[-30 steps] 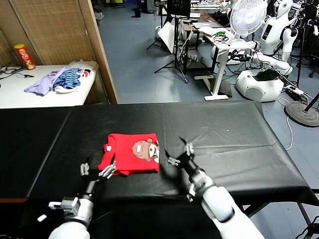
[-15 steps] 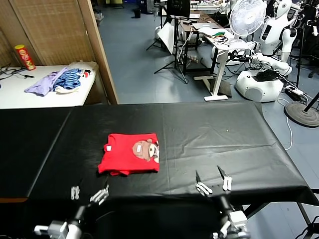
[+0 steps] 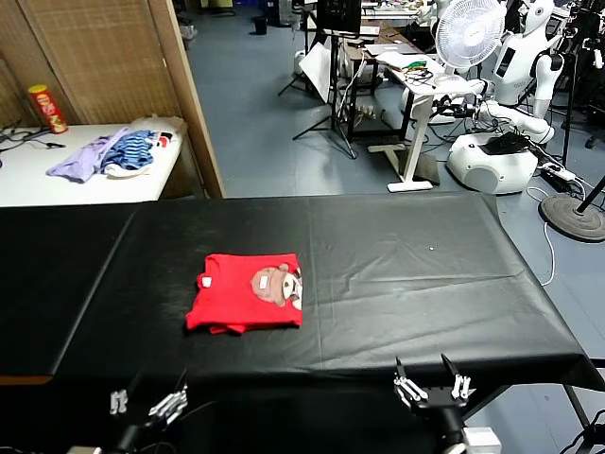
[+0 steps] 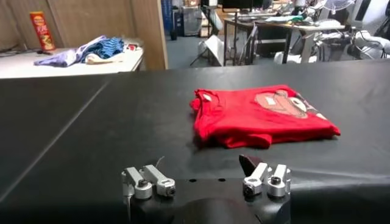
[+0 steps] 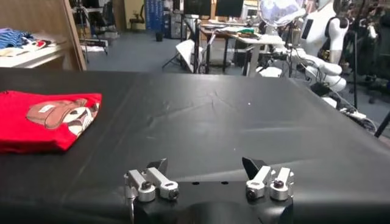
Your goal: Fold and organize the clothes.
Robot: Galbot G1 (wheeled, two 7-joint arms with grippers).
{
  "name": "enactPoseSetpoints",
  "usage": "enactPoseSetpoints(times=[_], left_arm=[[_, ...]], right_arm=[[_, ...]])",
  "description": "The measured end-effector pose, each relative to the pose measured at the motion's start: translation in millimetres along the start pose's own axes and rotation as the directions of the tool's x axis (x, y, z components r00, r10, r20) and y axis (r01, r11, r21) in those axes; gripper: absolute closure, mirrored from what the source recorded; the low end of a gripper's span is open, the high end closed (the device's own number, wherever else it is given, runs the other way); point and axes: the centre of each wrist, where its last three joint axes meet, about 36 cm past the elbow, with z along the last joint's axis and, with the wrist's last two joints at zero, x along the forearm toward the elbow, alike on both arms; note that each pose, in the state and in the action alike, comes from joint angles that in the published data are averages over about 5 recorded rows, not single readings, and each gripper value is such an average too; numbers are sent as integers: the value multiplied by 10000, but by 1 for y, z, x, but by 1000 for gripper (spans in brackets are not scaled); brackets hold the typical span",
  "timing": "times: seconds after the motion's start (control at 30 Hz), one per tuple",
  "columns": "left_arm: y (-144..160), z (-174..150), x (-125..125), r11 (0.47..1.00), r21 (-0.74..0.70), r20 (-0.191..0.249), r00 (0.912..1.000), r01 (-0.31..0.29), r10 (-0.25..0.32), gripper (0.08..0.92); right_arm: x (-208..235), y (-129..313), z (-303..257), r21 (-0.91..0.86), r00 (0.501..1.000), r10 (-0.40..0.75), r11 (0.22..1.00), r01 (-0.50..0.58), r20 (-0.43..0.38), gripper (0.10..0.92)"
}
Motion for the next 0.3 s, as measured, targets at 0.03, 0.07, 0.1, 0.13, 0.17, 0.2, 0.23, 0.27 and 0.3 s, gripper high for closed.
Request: enactPoseSetpoints(times=[0.03, 0.07, 0.1, 0.13, 0.17, 0.2, 0.23, 0.27, 0.3], left_arm=[[1, -1, 1, 10000, 16, -22, 10000, 13, -13, 201], [3, -1, 2, 10000, 28, -38, 10000, 27, -27, 201], [4, -2, 3, 10000, 38, -42, 10000, 33, -33, 201], [5, -2, 4, 10000, 47, -38, 10000, 38, -38, 201], [6, -3, 4, 10000, 55, -28, 10000, 44, -43, 201], [7, -4, 4, 10000, 61, -15, 10000, 47, -46, 201], [8, -4, 4, 10000, 68, 0, 10000, 49, -49, 201], [8, -4, 4, 10000, 70, 8, 10000, 53, -53, 201], [9, -5, 4, 10000, 70, 17, 10000, 57, -57, 201]], right_arm=[[1, 0, 0, -6, 10000, -4, 10000, 4, -15, 224], [1, 0, -1, -12, 10000, -9, 10000, 9, -26, 224], [2, 0, -1, -16, 10000, -12, 10000, 12, -35, 224], [2, 0, -1, -20, 10000, -15, 10000, 15, -42, 224], [2, 0, -2, -23, 10000, -18, 10000, 18, -46, 224], [3, 0, -2, -26, 10000, -20, 10000, 20, -50, 224], [3, 0, -2, -27, 10000, -21, 10000, 21, -55, 224], [3, 0, -2, -28, 10000, -22, 10000, 22, -56, 224], [3, 0, -2, -30, 10000, -23, 10000, 23, -58, 224]])
